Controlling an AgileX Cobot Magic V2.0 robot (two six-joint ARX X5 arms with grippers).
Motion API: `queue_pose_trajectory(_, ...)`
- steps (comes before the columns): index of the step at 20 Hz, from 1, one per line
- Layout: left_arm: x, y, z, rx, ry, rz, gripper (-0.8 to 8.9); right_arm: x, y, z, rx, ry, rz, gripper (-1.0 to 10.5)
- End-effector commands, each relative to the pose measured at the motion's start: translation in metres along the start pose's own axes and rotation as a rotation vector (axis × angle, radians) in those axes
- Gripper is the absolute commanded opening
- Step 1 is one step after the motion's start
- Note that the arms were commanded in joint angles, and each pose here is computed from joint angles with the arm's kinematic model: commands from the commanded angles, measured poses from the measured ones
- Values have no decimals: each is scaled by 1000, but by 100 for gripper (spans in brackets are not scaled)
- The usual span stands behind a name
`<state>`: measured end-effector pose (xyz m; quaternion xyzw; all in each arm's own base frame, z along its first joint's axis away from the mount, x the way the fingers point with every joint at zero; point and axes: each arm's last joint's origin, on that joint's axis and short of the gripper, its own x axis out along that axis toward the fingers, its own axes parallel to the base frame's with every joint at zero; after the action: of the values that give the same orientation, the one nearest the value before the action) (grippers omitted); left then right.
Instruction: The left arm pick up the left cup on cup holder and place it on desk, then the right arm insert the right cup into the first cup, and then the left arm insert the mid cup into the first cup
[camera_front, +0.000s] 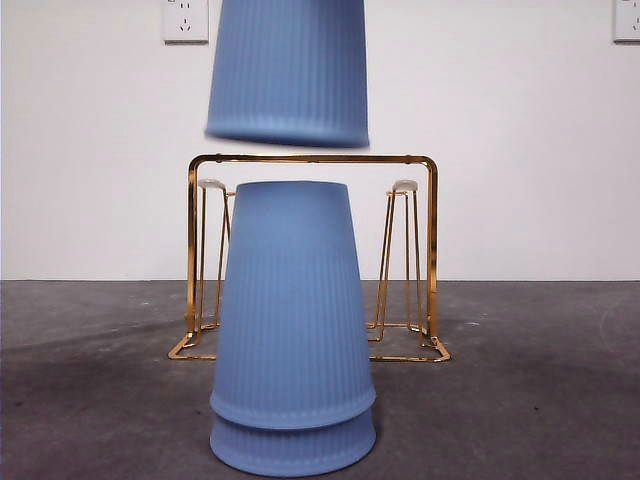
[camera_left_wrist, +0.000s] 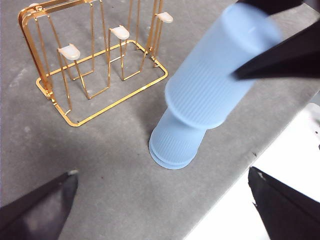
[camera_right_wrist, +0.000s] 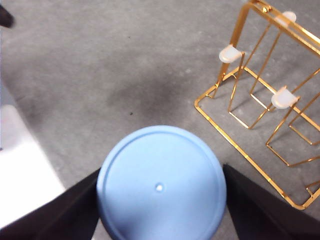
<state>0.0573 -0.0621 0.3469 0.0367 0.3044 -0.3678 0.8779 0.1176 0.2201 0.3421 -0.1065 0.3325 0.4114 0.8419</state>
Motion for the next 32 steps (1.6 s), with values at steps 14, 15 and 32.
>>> queue_pose_trajectory(14, -3, -1, 2, 1, 4, -8, 591, 73, 4, -27, -3, 172, -7, 316)
queue_pose_trajectory(15, -3, -1, 2, 1, 5, -8, 591, 75, 4, -27, -1, 177, -8, 334)
queue_pose_trajectory(32, -3, -1, 2, 4, 4, -8, 591, -90, -23, -53, 152, 31, -46, 495)
